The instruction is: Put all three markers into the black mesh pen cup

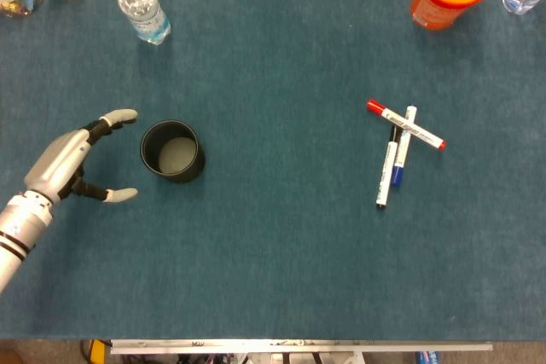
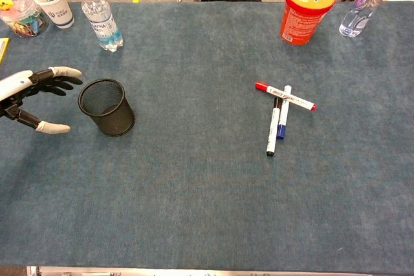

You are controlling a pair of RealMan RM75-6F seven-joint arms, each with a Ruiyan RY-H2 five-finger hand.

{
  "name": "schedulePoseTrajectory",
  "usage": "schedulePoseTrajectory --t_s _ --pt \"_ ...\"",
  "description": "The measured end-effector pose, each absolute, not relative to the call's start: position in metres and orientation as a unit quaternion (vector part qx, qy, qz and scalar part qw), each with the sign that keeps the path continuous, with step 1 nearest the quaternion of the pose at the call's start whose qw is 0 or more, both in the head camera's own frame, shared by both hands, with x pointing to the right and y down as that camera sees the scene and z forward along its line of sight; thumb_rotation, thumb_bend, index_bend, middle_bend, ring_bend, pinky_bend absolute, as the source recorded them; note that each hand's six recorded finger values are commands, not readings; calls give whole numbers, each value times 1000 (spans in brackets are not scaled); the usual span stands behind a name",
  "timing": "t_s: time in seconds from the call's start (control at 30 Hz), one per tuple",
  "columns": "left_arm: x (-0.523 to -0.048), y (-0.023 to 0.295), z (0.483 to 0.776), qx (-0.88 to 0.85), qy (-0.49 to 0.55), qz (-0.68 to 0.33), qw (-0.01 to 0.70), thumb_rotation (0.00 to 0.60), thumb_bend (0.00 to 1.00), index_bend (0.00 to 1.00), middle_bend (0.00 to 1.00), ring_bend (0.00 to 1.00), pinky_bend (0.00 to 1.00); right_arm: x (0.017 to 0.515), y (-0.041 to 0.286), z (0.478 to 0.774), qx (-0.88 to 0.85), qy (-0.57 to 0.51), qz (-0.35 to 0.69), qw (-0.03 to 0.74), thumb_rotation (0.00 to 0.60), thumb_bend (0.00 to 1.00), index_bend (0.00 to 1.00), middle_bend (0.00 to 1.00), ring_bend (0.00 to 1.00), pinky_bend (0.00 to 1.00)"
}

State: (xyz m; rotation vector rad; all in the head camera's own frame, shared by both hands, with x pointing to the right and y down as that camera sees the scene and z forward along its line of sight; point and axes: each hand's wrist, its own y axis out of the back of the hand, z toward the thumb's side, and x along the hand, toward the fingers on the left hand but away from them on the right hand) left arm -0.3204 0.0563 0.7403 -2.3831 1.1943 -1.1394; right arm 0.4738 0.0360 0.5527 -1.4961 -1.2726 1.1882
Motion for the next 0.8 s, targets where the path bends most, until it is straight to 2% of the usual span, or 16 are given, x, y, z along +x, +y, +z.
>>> schedulePoseTrajectory --t_s 0.33,0.8 --pt "-298 49 768 -834 403 -365 89 600 111 116 165 165 182 475 38 551 -591 -507 474 411 600 342 247 207 79 63" --pt "-275 43 779 -846 414 -331 61 600 109 116 165 165 182 477 40 547 -586 -507 478 413 600 342 247 207 79 63"
